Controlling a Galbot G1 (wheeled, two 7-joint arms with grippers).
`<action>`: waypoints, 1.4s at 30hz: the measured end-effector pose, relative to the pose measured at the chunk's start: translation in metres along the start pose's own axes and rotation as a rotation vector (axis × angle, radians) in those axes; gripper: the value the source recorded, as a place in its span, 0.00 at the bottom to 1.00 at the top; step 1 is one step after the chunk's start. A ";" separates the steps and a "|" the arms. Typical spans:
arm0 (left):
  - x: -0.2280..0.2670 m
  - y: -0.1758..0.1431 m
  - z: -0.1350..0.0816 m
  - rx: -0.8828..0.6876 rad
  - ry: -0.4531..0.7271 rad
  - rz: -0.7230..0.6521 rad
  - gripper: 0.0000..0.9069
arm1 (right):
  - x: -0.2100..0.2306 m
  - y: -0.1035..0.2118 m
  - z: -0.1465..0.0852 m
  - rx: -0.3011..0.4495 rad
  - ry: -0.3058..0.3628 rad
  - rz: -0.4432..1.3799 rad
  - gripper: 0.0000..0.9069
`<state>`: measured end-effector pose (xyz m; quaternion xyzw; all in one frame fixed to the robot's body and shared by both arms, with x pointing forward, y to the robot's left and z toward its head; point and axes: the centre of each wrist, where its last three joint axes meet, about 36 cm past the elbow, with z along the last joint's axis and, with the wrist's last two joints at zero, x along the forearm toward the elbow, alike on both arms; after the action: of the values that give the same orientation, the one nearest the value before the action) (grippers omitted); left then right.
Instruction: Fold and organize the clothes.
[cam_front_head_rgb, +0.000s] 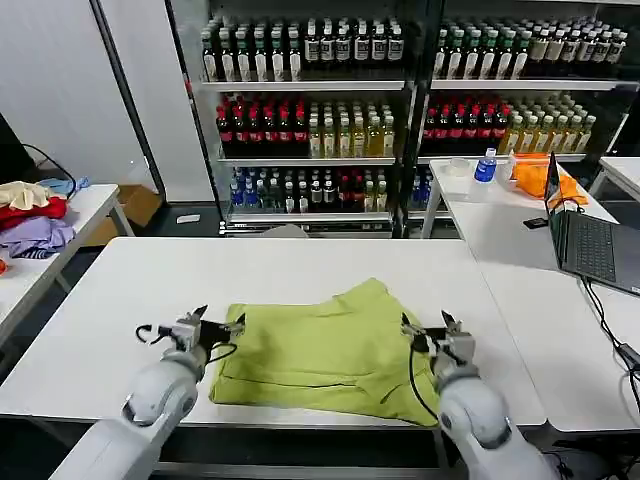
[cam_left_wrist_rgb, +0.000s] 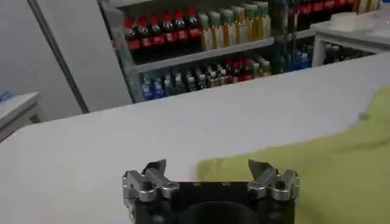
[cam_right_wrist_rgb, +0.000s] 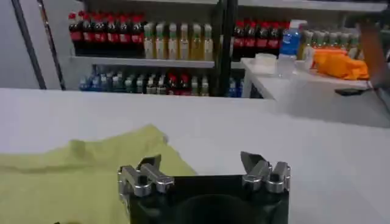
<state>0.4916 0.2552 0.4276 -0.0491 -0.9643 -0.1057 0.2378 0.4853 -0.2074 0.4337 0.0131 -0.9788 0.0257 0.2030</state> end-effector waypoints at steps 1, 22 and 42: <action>-0.007 -0.002 -0.003 -0.002 0.001 0.000 1.00 | -0.008 0.003 -0.003 0.002 0.004 -0.004 1.00; -0.061 -0.015 -0.020 -0.022 0.051 0.003 1.00 | -0.106 0.037 -0.048 0.013 0.079 -0.022 1.00; -0.042 0.000 0.015 0.042 0.108 0.024 0.02 | -0.126 0.055 -0.030 0.020 0.155 -0.045 0.00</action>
<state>0.5223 0.2565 0.3948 -0.0498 -0.9514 -0.0853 0.2917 0.6102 -0.1487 0.4084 0.0352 -0.9592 0.0320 0.2786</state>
